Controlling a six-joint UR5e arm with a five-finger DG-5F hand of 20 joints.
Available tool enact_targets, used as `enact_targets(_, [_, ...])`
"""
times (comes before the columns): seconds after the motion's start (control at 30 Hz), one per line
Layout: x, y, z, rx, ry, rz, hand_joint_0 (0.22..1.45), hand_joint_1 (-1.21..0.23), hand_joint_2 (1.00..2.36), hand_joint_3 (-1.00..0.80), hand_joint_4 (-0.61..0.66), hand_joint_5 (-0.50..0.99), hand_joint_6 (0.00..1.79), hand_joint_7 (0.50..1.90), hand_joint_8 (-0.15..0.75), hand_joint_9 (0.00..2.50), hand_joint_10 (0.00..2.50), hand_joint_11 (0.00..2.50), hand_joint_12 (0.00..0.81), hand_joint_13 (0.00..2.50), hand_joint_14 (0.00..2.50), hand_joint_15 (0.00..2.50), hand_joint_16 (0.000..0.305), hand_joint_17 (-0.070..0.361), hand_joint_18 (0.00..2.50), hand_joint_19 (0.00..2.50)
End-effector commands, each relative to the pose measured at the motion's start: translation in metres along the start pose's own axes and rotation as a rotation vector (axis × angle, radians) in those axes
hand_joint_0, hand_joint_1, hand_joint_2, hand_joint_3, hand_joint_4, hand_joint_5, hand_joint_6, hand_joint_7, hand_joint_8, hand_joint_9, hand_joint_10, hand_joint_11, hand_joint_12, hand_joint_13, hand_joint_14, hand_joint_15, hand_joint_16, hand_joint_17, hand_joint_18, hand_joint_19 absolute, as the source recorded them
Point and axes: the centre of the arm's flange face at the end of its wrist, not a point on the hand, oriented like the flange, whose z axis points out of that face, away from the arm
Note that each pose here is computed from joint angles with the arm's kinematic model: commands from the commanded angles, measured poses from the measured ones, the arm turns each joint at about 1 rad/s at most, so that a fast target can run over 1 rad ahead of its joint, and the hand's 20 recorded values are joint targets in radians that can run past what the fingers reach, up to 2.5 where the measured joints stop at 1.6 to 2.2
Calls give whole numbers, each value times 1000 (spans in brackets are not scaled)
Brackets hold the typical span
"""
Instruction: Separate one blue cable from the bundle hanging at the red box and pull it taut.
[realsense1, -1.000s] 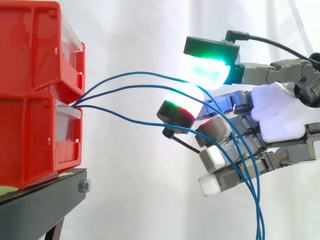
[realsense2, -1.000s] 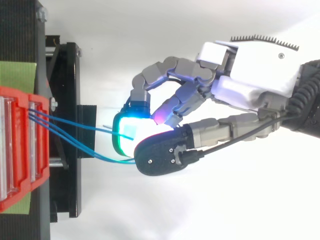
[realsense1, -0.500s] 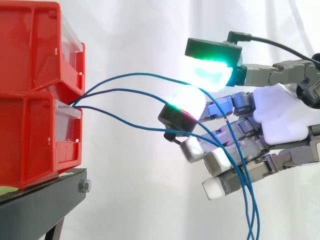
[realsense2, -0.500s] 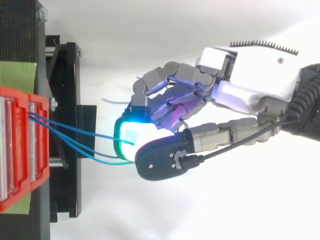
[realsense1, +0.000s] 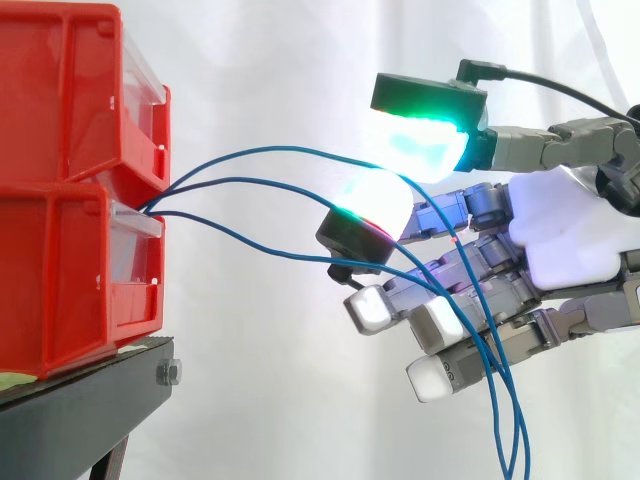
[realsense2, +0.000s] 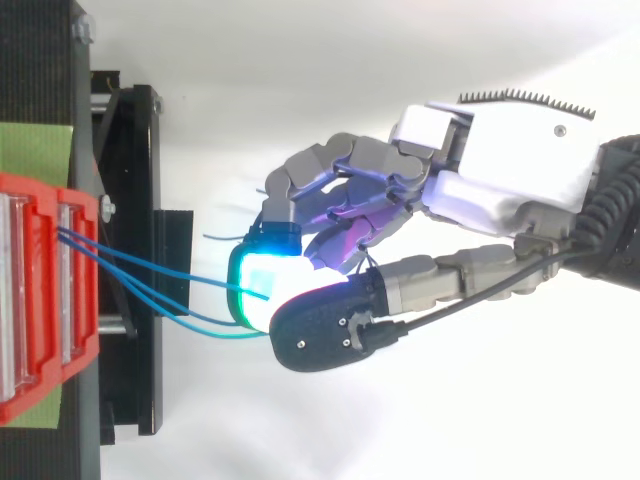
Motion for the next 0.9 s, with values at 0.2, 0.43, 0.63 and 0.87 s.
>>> enact_targets(0.2, [0, -1, -1, 6, 0, -6, 681, -773, 1020, -145, -56, -153, 951, 1007, 365, 567, 3, 932, 328, 702, 10, 372, 41, 92, 689, 315])
enact_targets(0.43, [2, -1, -1, 6, 3, -6, 683, -774, 1018, -139, -45, -151, 955, 988, 380, 561, 219, 941, 311, 741, 11, 331, 40, 91, 744, 283])
enact_targets(0.63, [4, -1, -2, 5, 3, -8, 685, -771, 1019, -142, -51, -151, 956, 984, 376, 524, 527, 890, 300, 812, 12, 508, 39, 87, 756, 328])
enact_targets(0.87, [6, -1, -2, 5, 1, -9, 686, -778, 1017, -141, -66, -149, 955, 985, 346, 464, 3, 696, 276, 407, 3, 126, 38, 85, 528, 127])
